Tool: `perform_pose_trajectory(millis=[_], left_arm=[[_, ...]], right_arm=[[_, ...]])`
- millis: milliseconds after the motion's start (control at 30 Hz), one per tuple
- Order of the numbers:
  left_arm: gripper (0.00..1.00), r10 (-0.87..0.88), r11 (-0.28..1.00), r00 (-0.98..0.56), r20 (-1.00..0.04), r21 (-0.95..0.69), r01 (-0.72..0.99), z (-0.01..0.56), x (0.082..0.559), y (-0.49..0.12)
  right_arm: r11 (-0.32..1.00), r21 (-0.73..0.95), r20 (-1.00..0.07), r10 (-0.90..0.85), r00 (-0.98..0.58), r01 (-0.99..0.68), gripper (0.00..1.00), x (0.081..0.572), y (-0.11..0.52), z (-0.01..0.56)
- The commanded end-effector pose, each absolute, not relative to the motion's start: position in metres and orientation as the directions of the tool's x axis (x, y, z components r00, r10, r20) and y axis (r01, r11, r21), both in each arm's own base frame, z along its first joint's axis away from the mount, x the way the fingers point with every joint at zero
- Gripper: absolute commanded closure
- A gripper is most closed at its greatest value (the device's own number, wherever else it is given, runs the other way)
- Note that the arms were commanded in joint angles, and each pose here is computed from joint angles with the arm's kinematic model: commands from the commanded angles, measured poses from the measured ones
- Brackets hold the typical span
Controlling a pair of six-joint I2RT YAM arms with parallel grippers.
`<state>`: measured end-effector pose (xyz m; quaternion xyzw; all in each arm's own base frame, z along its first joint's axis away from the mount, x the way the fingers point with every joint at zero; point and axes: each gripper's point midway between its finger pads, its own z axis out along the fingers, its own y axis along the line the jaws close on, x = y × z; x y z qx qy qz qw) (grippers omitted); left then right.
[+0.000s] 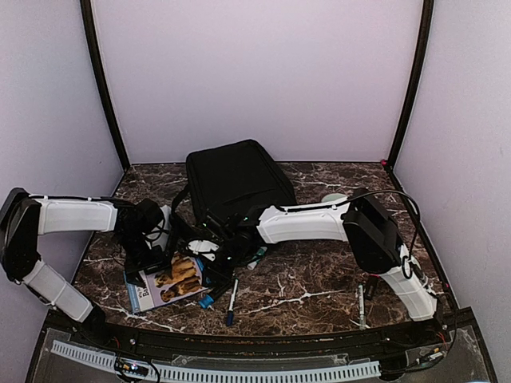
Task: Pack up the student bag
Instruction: Adjust the book at the center of the board, then pick up the book from the center of the board.
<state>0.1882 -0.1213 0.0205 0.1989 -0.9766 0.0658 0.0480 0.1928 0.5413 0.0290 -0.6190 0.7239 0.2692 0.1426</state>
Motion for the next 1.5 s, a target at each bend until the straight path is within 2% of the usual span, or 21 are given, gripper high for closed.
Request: perform_pose_trajectory(millis=[0,100,167,400,633,800,900,1033,1467], left_arm=[[0.12,-0.339,0.922,-0.935,-0.107,-0.235,-0.308,0.032,0.235,-0.133],[0.05,-0.344,0.933,-0.918,-0.195,-0.182,-0.311,0.056,0.235,-0.112],[0.04,-0.374,0.922,-0.905,-0.203,-0.183,-0.341,0.062,0.232,-0.097],[0.04,-0.537,0.833,-0.835,-0.122,-0.231,-0.503,0.042,0.202,-0.062],[0.04,-0.557,0.818,-0.827,-0.069,-0.214,-0.533,0.023,0.187,-0.060],[0.08,-0.543,0.814,-0.839,-0.032,-0.268,-0.516,0.017,0.193,-0.073],[0.11,-0.542,0.799,-0.840,-0.040,-0.334,-0.500,0.017,0.201,-0.082],[0.12,-0.528,0.801,-0.849,-0.016,-0.343,-0.491,0.011,0.203,-0.088],[0.13,-0.502,0.814,-0.865,-0.018,-0.347,-0.466,0.005,0.203,-0.089]], right_arm=[[0.096,0.217,-0.513,-0.836,-0.197,-0.971,0.51,0.190,0.529,0.037],[0.098,0.210,-0.517,-0.833,-0.196,-0.973,0.51,0.192,0.530,0.040],[0.097,0.197,-0.517,-0.835,-0.188,-0.976,0.51,0.194,0.529,0.042],[0.097,0.230,-0.515,-0.832,-0.206,-0.968,0.51,0.189,0.531,0.038],[0.063,0.198,-0.521,-0.838,-0.160,-0.978,0.50,0.189,0.530,0.038],[-0.001,0.052,-0.508,-0.861,-0.026,-0.999,0.44,0.190,0.524,0.037],[-0.040,-0.076,-0.516,-0.854,0.074,-0.996,0.44,0.192,0.524,0.050],[-0.094,-0.259,-0.494,-0.842,0.215,-0.961,0.44,0.192,0.531,0.060],[-0.227,-0.492,-0.329,-0.845,0.421,-0.840,0.46,0.192,0.538,0.027]])
